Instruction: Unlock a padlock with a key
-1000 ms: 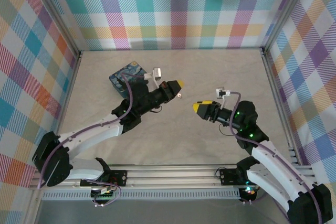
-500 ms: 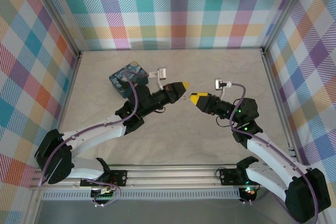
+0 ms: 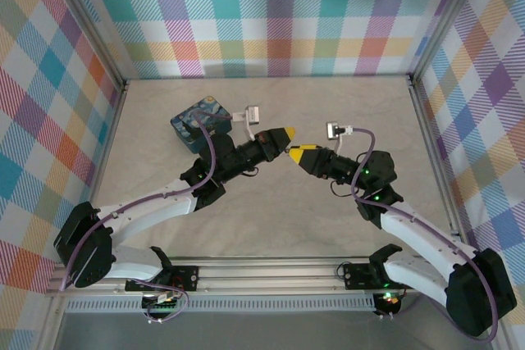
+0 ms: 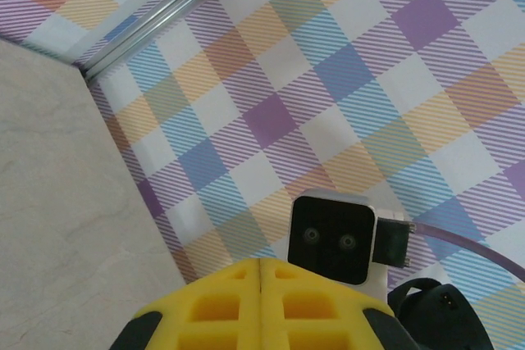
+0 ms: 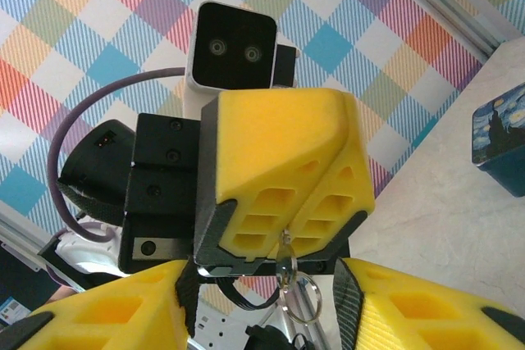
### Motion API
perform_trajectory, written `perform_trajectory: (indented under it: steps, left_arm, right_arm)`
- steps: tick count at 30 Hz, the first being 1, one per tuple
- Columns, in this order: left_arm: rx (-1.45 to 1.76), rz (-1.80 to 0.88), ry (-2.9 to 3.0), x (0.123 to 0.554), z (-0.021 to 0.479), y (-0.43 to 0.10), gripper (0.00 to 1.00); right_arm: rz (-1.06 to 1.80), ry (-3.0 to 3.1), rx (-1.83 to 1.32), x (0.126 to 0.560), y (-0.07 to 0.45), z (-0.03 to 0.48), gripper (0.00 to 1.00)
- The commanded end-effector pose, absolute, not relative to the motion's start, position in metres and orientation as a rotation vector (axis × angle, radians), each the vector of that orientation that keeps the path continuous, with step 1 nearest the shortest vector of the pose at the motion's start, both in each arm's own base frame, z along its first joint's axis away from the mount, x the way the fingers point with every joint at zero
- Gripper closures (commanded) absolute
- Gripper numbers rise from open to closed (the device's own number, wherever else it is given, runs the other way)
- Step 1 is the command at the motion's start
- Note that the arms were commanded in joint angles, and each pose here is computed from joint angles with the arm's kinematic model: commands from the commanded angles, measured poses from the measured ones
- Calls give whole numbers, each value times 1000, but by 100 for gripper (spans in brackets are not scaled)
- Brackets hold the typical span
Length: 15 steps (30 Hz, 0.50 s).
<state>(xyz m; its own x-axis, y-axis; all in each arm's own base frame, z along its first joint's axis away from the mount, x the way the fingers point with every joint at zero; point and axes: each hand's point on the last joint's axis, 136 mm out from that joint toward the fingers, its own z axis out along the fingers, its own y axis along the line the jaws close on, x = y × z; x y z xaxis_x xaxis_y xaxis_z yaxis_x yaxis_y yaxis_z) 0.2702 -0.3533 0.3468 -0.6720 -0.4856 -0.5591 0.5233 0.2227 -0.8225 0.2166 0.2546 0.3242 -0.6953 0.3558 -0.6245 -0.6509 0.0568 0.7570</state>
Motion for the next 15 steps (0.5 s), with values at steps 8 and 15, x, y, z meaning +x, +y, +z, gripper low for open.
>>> perform_trajectory:
  steps: [8,15]
  left_arm:
    - [52,-1591,1635,263,357,-352,100]
    - [50,-1589,1638,262,356,-352,100]
  right_arm:
    - [1742,1533,-318,217,259,344,61]
    - [1748,1531,-313,219,262,344,70]
